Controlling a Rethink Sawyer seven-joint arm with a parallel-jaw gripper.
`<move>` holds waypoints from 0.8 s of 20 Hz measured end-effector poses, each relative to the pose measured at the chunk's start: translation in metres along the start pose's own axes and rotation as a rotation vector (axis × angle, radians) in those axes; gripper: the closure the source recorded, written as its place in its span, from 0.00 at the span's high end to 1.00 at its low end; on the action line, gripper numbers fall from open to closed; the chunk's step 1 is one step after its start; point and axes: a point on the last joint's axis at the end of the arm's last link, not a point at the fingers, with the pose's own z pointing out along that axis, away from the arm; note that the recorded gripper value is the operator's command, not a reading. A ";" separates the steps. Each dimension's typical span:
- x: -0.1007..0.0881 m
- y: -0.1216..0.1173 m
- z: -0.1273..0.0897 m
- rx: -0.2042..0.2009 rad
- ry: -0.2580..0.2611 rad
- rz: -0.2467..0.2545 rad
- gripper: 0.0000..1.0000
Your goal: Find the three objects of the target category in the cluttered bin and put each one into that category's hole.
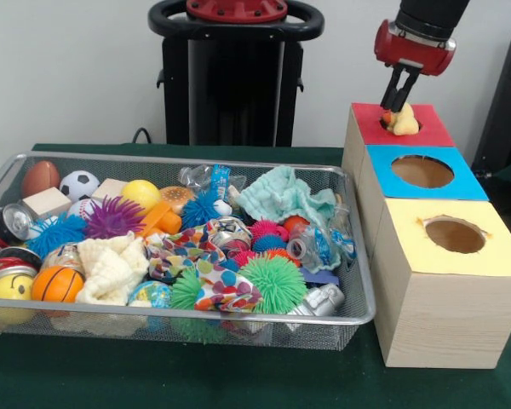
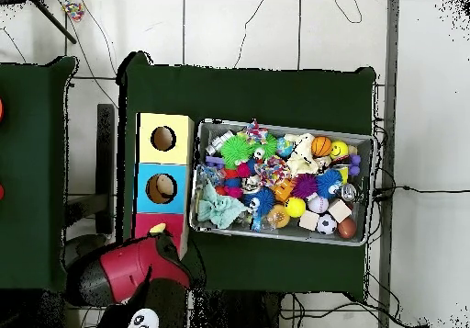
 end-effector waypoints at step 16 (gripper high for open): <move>-0.010 -0.005 0.004 -0.025 -0.004 0.020 0.00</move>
